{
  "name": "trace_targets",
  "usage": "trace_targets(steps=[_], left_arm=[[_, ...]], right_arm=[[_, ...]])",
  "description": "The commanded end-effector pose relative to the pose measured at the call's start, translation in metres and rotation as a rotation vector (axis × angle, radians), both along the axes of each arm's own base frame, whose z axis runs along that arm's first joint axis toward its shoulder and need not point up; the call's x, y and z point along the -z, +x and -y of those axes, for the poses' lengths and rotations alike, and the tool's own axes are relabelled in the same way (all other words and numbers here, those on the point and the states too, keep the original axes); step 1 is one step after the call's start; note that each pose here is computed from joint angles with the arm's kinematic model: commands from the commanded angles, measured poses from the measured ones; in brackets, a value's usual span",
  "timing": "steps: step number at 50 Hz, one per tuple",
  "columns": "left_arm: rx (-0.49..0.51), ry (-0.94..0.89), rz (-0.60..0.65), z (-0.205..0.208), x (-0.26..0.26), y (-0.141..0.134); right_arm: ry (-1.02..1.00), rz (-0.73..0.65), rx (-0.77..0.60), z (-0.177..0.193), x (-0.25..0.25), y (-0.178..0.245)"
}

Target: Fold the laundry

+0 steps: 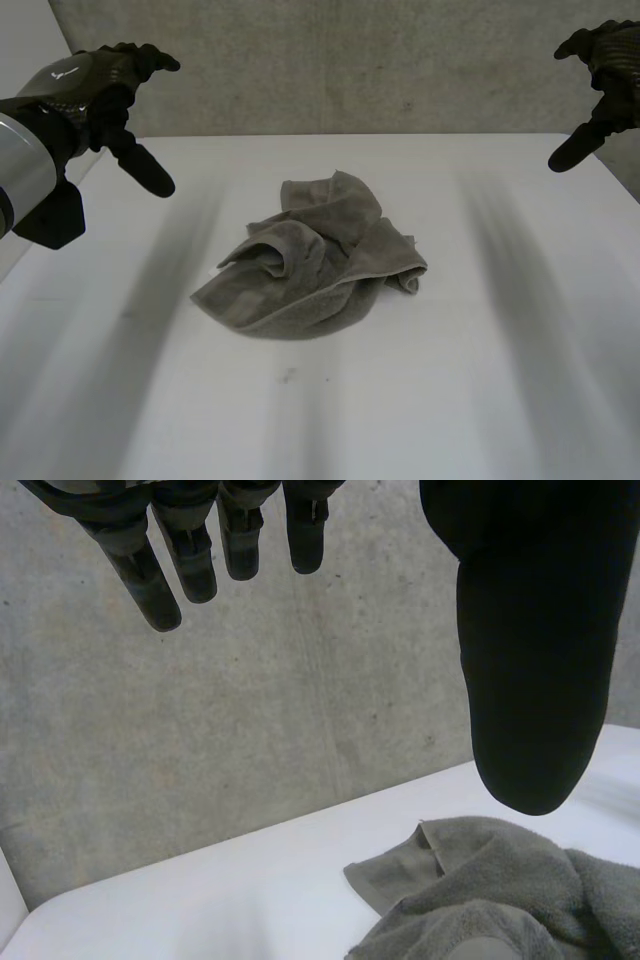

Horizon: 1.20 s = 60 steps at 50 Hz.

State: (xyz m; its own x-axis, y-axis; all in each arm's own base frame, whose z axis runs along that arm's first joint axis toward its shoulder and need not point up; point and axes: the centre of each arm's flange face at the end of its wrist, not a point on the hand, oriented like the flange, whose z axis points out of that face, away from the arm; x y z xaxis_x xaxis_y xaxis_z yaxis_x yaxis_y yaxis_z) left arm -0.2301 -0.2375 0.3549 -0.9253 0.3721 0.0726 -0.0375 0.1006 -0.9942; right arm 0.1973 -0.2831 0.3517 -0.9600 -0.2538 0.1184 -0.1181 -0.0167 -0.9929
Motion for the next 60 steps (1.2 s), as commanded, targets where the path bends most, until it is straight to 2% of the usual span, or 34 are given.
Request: trace_targets(steps=[1, 5, 7, 8, 10, 16, 22, 26, 33, 37, 42, 44, 46, 47, 49, 60], left_arm=[[0.001, -0.004, 0.004, 0.001, 0.001, 0.0], [0.001, 0.009, 0.009, 0.001, 0.005, 0.0], [-0.018, 0.033, 0.017, 0.004, 0.014, 0.004], [-0.018, 0.034, 0.017, 0.004, 0.014, 0.004], [-0.053, 0.06, 0.023, 0.013, 0.027, 0.012], [-0.074, 0.138, 0.053, 0.018, 0.063, 0.017], [-0.068, 0.211, 0.075, 0.012, 0.095, 0.017], [-0.061, 0.259, 0.096, 0.01, 0.128, 0.016], [-0.06, 0.313, 0.114, 0.004, 0.157, 0.017], [-0.06, 0.328, 0.118, 0.001, 0.161, 0.018], [-0.053, 0.341, 0.124, -0.004, 0.165, 0.017], [-0.041, 0.34, 0.124, -0.007, 0.166, 0.015], [-0.013, 0.323, 0.122, -0.01, 0.167, 0.007], [-0.012, 0.323, 0.122, -0.01, 0.167, 0.007], [0.013, 0.318, 0.119, -0.012, 0.174, -0.001], [0.094, 0.256, 0.118, -0.01, 0.191, -0.03]], right_arm=[[-0.002, -0.006, -0.035, -0.002, 0.001, 0.006], [0.003, -0.044, -0.057, -0.002, 0.005, 0.009], [0.026, -0.128, -0.107, -0.003, 0.019, 0.015], [0.026, -0.129, -0.108, -0.003, 0.019, 0.015], [0.061, -0.223, -0.172, -0.003, 0.04, 0.027], [0.146, -0.287, -0.316, -0.02, 0.08, 0.067], [0.252, -0.267, -0.38, -0.024, 0.117, 0.087], [0.332, -0.183, -0.387, -0.015, 0.154, 0.101], [0.283, -0.144, -0.395, 0.001, 0.206, 0.125], [0.248, -0.15, -0.372, 0.01, 0.217, 0.128], [0.148, -0.167, -0.377, 0.017, 0.198, 0.132], [0.089, -0.154, -0.382, 0.018, 0.178, 0.133], [-0.025, -0.125, -0.4, 0.012, 0.134, 0.132], [-0.026, -0.125, -0.4, 0.012, 0.133, 0.132], [-0.093, -0.102, -0.421, 0.002, 0.103, 0.13], [-0.146, -0.09, -0.438, -0.033, 0.048, 0.117]])
